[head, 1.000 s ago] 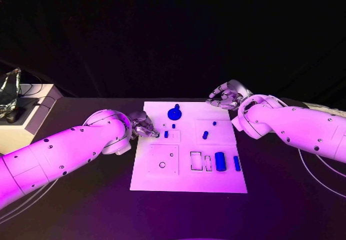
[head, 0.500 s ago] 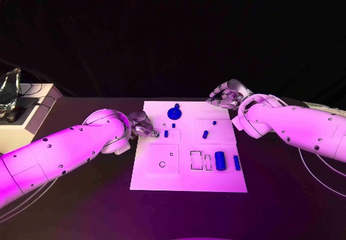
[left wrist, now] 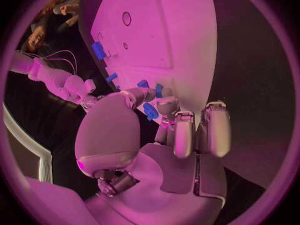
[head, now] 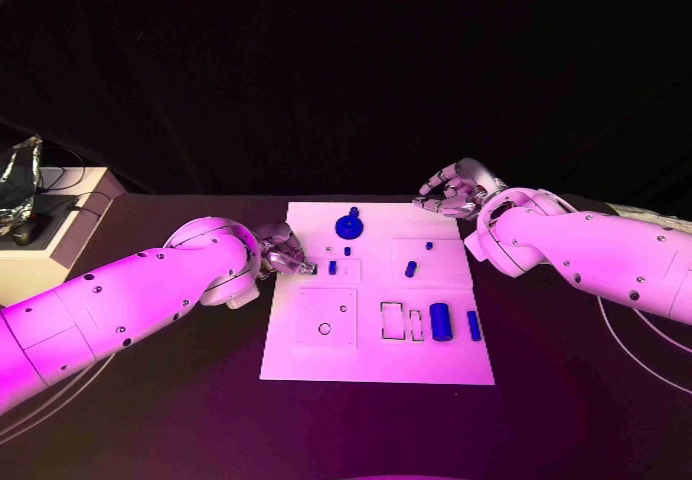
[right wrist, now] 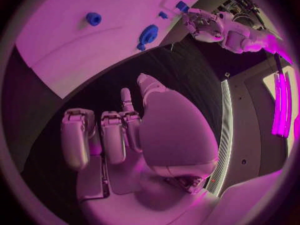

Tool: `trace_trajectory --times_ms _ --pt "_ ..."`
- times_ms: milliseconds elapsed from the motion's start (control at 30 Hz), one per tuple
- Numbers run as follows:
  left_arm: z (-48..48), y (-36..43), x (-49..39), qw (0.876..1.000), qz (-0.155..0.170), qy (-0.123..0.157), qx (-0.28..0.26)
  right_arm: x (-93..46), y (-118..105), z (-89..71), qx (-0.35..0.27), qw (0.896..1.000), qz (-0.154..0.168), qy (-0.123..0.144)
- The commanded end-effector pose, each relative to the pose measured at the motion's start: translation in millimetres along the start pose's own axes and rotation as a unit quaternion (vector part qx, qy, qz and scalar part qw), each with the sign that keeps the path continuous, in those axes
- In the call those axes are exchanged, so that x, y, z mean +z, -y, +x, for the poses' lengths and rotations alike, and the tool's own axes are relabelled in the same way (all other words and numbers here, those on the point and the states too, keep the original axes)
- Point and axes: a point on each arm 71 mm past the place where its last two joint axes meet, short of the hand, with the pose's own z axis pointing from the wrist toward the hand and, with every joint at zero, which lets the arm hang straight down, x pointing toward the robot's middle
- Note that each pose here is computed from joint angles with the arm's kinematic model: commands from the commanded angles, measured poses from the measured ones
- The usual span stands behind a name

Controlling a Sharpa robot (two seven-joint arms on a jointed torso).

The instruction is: Assemble the parts on the task board

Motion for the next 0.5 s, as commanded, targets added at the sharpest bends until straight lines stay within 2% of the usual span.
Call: trace_trajectory --times_ms 33,500 --pt "3.4 -0.5 0.8 1.0 -0.007 -0.019 -0.003 0.0 -1.2 0.8 -0.004 1.0 -0.006 -0.003" --pt "1.2 4.7 6.1 0.999 -0.013 -0.037 -0.007 0.2 -1.8 1.2 -0.005 1.0 -0.007 -0.003"
